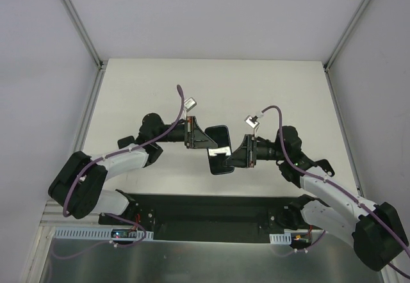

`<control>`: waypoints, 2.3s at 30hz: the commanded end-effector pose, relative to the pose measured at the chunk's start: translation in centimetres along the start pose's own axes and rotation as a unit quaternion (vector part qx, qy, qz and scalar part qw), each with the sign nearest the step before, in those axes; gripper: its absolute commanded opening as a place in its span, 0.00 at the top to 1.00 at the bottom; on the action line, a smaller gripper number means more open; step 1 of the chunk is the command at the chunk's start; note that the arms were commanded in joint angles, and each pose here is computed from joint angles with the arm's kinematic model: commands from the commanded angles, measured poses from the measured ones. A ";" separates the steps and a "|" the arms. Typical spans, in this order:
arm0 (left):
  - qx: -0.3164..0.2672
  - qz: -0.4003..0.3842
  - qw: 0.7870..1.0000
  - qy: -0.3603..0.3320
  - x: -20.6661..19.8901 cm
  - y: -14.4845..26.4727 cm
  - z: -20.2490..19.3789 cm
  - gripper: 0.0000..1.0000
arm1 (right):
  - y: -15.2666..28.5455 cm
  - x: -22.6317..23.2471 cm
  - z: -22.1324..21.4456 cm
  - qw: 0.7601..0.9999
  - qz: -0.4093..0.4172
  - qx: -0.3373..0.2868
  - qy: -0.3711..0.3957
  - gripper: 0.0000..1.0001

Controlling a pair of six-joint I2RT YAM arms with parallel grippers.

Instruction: Put the phone into the phone case

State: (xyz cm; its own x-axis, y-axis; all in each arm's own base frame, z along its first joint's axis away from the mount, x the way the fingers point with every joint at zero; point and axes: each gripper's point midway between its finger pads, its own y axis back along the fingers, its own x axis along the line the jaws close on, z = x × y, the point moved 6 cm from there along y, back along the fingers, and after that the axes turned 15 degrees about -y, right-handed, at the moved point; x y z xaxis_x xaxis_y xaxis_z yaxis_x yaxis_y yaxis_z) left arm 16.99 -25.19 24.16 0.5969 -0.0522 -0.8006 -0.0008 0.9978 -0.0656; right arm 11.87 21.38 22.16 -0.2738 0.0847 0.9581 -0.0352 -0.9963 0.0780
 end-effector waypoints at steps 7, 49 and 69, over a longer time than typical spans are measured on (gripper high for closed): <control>0.014 -0.058 0.997 -0.046 -2.2 0.1 0.0 1.00 | 0.2 2.5 1.8 0.998 -0.010 -0.041 0.050 0.32; 0.112 0.028 0.993 -0.017 0.6 -0.1 -1.4 1.00 | 0.4 3.3 5.6 0.991 -0.104 -0.050 0.062 0.98; 0.096 0.063 0.993 -0.032 0.2 -1.6 0.4 1.00 | -0.1 3.2 3.3 0.996 -0.052 0.007 0.075 0.41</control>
State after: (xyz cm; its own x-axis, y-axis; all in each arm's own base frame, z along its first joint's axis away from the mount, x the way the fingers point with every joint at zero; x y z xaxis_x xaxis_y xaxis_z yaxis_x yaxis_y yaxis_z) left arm 15.95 -25.67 21.72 0.5904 0.0464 -0.8058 0.1581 0.9724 0.1718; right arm 16.47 21.10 23.57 -0.2790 0.3767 0.8833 -0.2068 -0.9218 0.3278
